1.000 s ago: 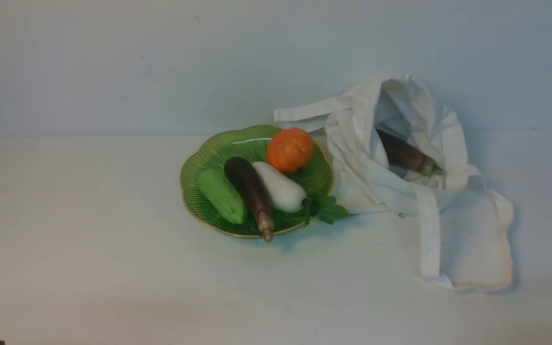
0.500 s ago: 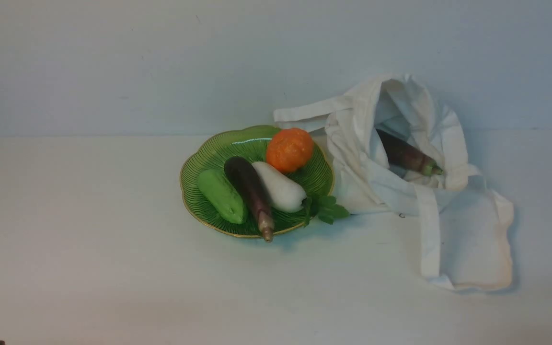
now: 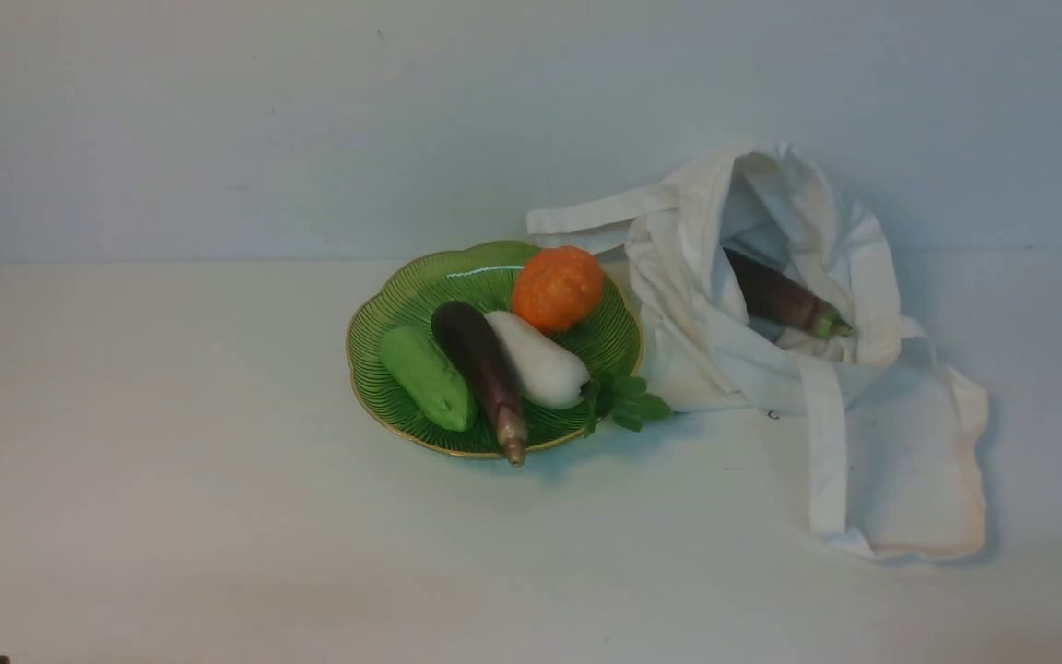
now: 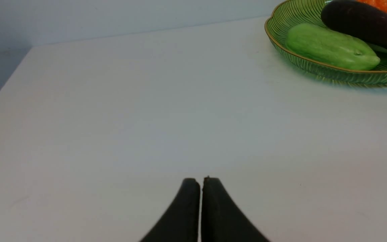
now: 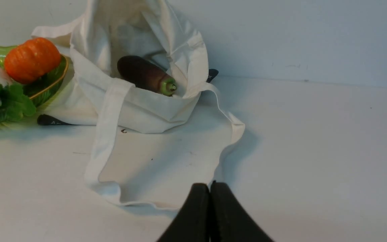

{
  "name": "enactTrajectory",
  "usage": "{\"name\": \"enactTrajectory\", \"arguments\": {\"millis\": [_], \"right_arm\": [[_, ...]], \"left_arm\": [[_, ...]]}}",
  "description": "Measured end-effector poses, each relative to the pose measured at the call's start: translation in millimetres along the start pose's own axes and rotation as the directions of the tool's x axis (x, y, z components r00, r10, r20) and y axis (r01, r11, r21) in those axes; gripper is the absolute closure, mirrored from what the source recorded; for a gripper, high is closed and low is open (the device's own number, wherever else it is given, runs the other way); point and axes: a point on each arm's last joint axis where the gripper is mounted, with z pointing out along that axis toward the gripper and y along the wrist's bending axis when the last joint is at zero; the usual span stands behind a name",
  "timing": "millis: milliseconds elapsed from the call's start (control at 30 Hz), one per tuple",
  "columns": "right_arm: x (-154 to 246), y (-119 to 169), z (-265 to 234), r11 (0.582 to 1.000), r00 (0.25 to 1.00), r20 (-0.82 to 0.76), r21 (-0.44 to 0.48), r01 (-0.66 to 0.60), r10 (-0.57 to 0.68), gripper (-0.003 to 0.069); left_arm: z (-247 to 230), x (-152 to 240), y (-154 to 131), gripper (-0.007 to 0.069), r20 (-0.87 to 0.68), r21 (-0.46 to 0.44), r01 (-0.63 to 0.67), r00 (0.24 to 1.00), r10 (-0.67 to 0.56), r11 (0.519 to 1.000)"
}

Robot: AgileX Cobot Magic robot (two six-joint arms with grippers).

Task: Take vegetables from cloth bag on white table place on plate.
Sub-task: 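Reach into the white cloth bag and grasp a vegetable inside with the right gripper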

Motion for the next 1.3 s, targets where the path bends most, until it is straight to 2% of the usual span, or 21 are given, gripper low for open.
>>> {"name": "enactTrajectory", "arguments": {"millis": [133, 233, 300, 333, 367, 400, 433, 533, 600, 667, 700, 800, 867, 933, 967, 1000, 1033, 1067, 1100, 1133, 1300], "right_arm": [[0, 0, 0, 1.000, 1.000, 0.004, -0.004, -0.030, 0.030, 0.0673], [-2, 3, 0, 0.972, 0.972, 0.021, -0.037, -0.234, 0.235, 0.0673], [-4, 5, 0, 0.898, 0.900, 0.022, -0.073, -0.434, 0.436, 0.0673], [-5, 6, 0, 0.845, 0.848, 0.016, -0.088, -0.527, 0.530, 0.0673], [-5, 7, 0, 0.784, 0.788, 0.004, -0.104, -0.612, 0.615, 0.0673], [-6, 9, 0, 0.691, 0.697, -0.014, -0.121, -0.713, 0.717, 0.0673], [-7, 9, -1, 0.633, 0.641, -0.024, -0.130, -0.763, 0.767, 0.0673], [-8, 10, -1, 0.577, 0.586, -0.036, -0.138, -0.805, 0.809, 0.0673], [-9, 10, -1, 0.567, 0.576, -0.027, -0.144, -0.811, 0.817, 0.0673], [-10, 9, -1, 0.585, 0.593, -0.011, -0.148, -0.797, 0.805, 0.0673], [-10, 8, -1, 0.607, 0.614, 0.002, -0.152, -0.780, 0.789, 0.0673], [-39, 6, -11, 0.736, 0.733, 0.102, -0.198, -0.648, 0.672, 0.0673], [-64, 4, -20, 0.799, 0.781, 0.184, -0.217, -0.561, 0.597, 0.0673], [-75, 3, -23, 0.830, 0.804, 0.213, -0.213, -0.516, 0.555, 0.0673], [-86, 2, -26, 0.857, 0.826, 0.237, -0.206, -0.472, 0.512, 0.0673], [-103, 1, -28, 0.901, 0.867, 0.252, -0.183, -0.393, 0.429, 0.0673], [-117, 1, -27, 0.945, 0.916, 0.234, -0.115, -0.306, 0.326, 0.0672], [-124, 0, -24, 0.965, 0.949, 0.192, -0.122, -0.231, 0.252, 0.0671], [-128, 1, -20, 0.979, 0.969, 0.141, -0.043, -0.201, 0.205, 0.0669], [-136, 0, -13, 0.984, 0.986, 0.054, -0.091, -0.153, 0.158, 0.0669], [-151, 0, 31, 0.985, 0.963, -0.230, -0.062, -0.160, 0.142, 0.0665]], "left_arm": [[0, 0, 0, 0.0630, 0.000, 0.000, 0.000, 1.000, 0.000, 1.000], [0, 0, 0, 0.0630, 0.000, 0.000, 0.000, 1.000, 0.000, 1.000], [0, 0, 0, 0.0630, 0.000, 0.000, 0.000, 1.000, 0.000, 1.000], [0, 0, 0, 0.0630, 0.000, 0.000, 0.000, 1.000, 0.000, 1.000], [0, 0, 0, 0.0630, 0.000, 0.000, 0.000, 1.000, 0.000, 1.000], [0, 0, 0, 0.0630, 0.000, 0.000, 0.000, 1.000, 0.000, 1.000], [0, 0, 0, 0.0630, 0.000, 0.000, 0.000, 1.000, 0.000, 1.000], [0, 0, 0, 0.0630, 0.000, 0.000, 0.000, 1.000, 0.000, 1.000], [0, 0, 0, 0.0630, 0.000, 0.000, 0.000, 1.000, 0.000, 1.000], [0, 0, 0, 0.0630, 0.000, 0.000, 0.000, 1.000, 0.000, 1.000], [0, 0, 0, 0.0630, 0.000, 0.000, 0.000, 1.000, 0.000, 1.000], [0, 0, 0, 0.0630, 0.000, 0.000, 0.000, 1.000, 0.000, 1.000], [0, 0, 0, 0.0630, 0.000, 0.000, 0.000, 1.000, 0.000, 1.000], [0, 0, 0, 0.0630, 0.000, 0.000, 0.000, 1.000, 0.000, 1.000], [0, 0, 0, 0.0630, 0.000, 0.000, 0.000, 1.000, 0.000, 1.000], [0, 0, 0, 0.0630, 0.000, 0.000, 0.000, 1.000, 0.000, 1.000], [0, 0, 0, 0.0630, 0.000, 0.000, 0.000, 1.000, 0.000, 1.000], [0, 0, 0, 0.0630, 0.000, 0.000, 0.000, 1.000, 0.000, 1.000], [0, 0, 0, 0.0630, 0.000, 0.000, 0.000, 1.000, 0.000, 1.000], [0, 0, 0, 0.0630, 0.000, 0.000, 0.000, 1.000, 0.000, 1.000], [0, 0, 0, 0.0630, 0.000, 0.000, 0.000, 1.000, 0.000, 1.000]]}}
